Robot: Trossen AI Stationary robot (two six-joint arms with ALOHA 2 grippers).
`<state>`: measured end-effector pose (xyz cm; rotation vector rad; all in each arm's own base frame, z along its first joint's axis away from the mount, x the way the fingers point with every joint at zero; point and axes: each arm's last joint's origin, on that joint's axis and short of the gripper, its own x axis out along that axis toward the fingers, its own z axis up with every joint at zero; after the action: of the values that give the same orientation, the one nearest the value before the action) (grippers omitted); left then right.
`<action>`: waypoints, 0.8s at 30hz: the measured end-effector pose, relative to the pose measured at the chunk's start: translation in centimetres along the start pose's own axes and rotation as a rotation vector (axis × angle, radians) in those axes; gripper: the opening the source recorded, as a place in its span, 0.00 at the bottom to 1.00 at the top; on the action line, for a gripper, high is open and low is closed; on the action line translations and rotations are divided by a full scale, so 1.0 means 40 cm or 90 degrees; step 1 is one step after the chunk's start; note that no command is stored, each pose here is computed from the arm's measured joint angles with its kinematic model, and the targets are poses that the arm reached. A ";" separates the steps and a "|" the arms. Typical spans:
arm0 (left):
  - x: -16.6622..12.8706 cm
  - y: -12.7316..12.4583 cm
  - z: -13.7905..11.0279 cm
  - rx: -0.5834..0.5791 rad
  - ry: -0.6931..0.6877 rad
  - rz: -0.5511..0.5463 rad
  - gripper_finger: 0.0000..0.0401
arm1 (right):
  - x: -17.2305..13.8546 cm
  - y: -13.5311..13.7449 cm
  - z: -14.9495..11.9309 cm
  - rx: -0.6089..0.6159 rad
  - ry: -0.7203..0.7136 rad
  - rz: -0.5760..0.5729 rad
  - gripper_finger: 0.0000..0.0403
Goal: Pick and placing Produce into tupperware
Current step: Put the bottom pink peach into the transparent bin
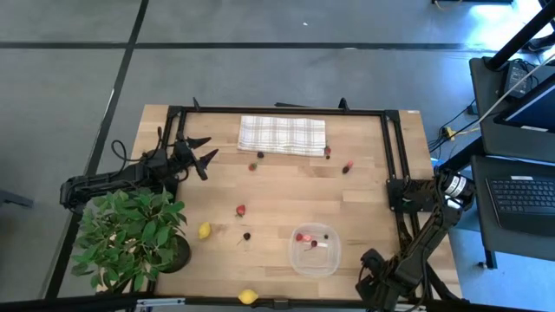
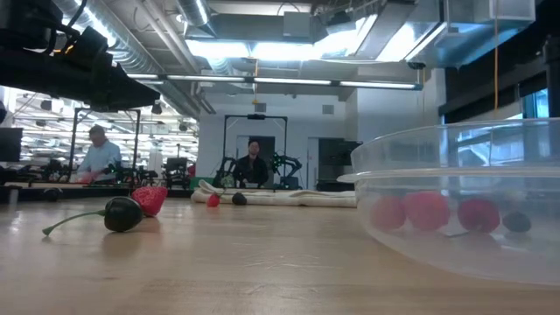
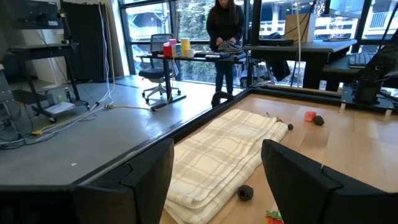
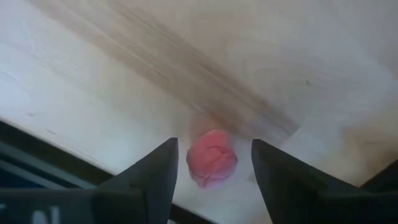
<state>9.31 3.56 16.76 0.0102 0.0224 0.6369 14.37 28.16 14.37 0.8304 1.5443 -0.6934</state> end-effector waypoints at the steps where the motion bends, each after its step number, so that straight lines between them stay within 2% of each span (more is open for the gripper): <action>1: 0.000 0.000 0.000 0.000 0.000 0.000 0.59 | 0.000 -0.001 0.001 0.001 -0.002 -0.004 0.51; 13: 0.000 0.000 0.000 0.000 0.000 0.000 0.59 | 0.000 -0.004 0.001 0.000 -0.004 -0.010 0.48; 20: 0.000 0.000 0.000 0.000 0.000 0.000 0.59 | 0.000 -0.005 0.000 -0.003 -0.004 -0.010 0.32; 24: 0.000 0.000 0.000 0.000 0.000 0.000 0.59 | 0.000 -0.005 0.000 -0.036 -0.003 -0.011 0.21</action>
<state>9.31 3.56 16.77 0.0102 0.0224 0.6369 14.21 28.06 14.35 0.7737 1.5623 -0.6604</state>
